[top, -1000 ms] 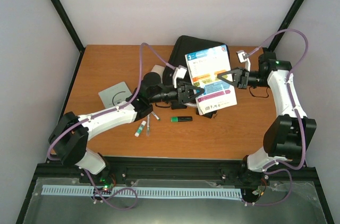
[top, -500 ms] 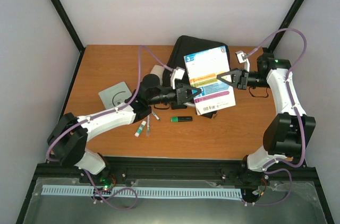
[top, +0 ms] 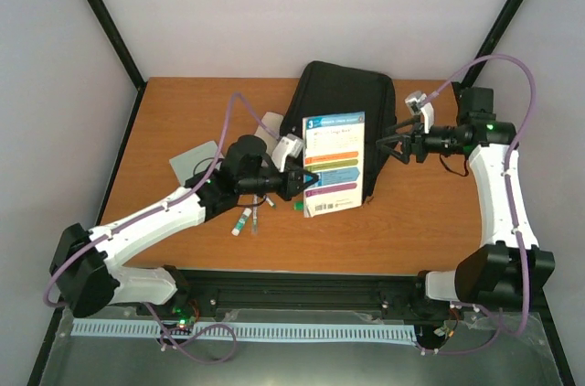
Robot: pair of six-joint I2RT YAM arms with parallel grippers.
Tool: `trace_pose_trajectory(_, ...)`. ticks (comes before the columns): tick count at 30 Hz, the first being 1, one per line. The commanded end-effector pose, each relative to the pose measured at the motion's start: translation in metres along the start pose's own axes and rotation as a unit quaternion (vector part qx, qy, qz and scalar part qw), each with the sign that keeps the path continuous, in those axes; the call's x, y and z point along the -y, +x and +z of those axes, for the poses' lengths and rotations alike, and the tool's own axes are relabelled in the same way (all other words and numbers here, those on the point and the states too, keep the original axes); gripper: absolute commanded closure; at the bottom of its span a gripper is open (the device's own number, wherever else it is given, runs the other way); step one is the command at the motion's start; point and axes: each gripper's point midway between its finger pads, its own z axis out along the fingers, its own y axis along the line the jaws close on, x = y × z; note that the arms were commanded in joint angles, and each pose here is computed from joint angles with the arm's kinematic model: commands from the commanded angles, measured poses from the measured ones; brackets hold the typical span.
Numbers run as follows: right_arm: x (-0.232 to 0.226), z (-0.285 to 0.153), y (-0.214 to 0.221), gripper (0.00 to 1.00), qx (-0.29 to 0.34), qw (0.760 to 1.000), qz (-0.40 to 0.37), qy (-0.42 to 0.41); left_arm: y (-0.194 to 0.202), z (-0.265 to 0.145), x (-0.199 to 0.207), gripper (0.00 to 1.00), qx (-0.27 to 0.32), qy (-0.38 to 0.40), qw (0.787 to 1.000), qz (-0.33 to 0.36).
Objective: Pack the student bag
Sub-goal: Pick up the book from the center of the board.
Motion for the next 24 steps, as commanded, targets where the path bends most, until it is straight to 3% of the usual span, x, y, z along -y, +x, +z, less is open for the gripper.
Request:
trace_pose_trajectory(1,-0.030,-0.021,-0.006,0.21,-0.028,0.993,-0.112,0.022,0.029,-0.023,-0.026,0.99,-0.079,-0.097,0.991,0.037)
trace_pose_trajectory(4,-0.040,-0.027,-0.012,0.15,-0.021,0.986,-0.162,0.035,0.054,-0.034,-0.033,0.99,-0.136,-0.113,0.983,0.050)
trace_pose_trajectory(9,-0.058,-0.011,-0.004,0.12,-0.042,0.978,-0.205,-0.012,0.084,-0.043,-0.006,0.99,-0.201,-0.040,0.974,0.093)
trace_pose_trajectory(13,-0.085,0.012,0.014,0.10,-0.075,0.964,-0.239,-0.085,0.093,-0.053,0.026,0.99,-0.231,0.030,0.964,0.129)
trace_pose_trajectory(19,-0.117,0.054,0.044,0.08,-0.128,0.946,-0.263,-0.142,0.093,-0.059,0.054,0.99,-0.231,0.096,0.958,0.139)
trace_pose_trajectory(22,-0.131,0.067,0.058,0.14,-0.153,0.938,-0.253,-0.183,0.093,-0.057,0.053,0.99,-0.234,0.094,0.957,0.144)
trace_pose_trajectory(24,-0.138,0.072,0.065,0.32,-0.167,0.933,-0.236,-0.215,0.091,-0.055,0.050,0.99,-0.232,0.084,0.957,0.151)
